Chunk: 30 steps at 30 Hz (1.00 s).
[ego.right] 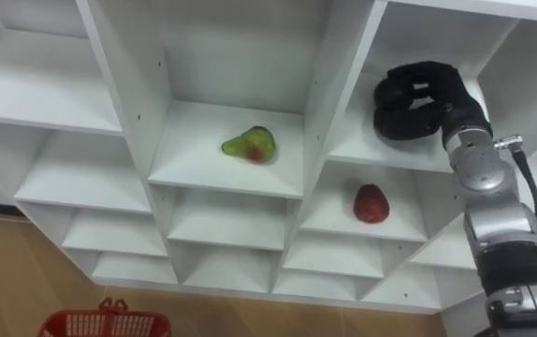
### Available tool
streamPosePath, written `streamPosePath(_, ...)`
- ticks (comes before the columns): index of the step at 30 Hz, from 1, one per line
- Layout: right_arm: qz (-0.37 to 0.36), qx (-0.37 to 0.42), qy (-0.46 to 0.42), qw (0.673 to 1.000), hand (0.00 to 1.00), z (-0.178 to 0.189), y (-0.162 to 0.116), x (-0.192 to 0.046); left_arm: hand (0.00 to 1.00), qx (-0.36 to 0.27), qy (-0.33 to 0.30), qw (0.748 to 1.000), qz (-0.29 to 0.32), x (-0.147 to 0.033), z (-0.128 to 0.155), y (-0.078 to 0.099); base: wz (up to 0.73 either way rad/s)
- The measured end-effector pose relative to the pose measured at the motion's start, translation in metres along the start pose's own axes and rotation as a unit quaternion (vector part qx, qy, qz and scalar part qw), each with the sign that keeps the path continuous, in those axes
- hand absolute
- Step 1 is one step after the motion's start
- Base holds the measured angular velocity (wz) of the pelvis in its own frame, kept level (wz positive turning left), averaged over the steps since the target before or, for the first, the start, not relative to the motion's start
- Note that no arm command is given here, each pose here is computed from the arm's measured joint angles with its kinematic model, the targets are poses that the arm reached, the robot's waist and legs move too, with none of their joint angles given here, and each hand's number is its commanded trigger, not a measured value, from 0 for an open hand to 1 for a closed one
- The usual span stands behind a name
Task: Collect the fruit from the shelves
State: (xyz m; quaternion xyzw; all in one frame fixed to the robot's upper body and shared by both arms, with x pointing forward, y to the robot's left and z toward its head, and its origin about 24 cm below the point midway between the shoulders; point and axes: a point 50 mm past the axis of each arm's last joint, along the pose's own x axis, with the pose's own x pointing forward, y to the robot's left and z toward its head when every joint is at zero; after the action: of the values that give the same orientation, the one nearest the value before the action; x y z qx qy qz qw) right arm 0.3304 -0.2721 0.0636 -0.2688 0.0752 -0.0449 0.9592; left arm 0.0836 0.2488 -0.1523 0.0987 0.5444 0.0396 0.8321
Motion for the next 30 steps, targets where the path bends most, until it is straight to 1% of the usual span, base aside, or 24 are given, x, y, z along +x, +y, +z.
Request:
streamPosePath(9,0.008,-0.007,-0.003,1.000,1.00,0.002,0.002,0.001,1.00,0.000,-0.005,1.000,0.000,0.001,0.004,0.000,0.00)
streamPosePath(14,0.017,-0.061,-0.022,0.998,1.00,0.011,0.003,0.002,1.00,0.000,-0.006,1.000,-0.001,0.001,0.004,0.000,0.00)
streamPosePath(18,0.028,-0.067,-0.033,0.997,1.00,0.017,0.006,0.002,1.00,0.000,-0.006,1.000,-0.001,0.001,0.004,0.000,0.00)
streamPosePath(23,0.048,-0.082,-0.068,0.993,1.00,0.023,0.019,-0.010,1.00,-0.001,-0.005,1.000,0.004,0.001,0.003,0.000,0.00)
streamPosePath(27,0.046,-0.087,-0.080,0.992,1.00,0.023,0.027,-0.019,1.00,-0.006,-0.003,1.000,0.006,0.001,0.003,0.001,0.00)
streamPosePath(30,0.048,-0.089,-0.092,0.991,1.00,0.022,0.030,-0.030,1.00,-0.006,-0.006,1.000,0.007,0.001,0.004,0.001,0.00)
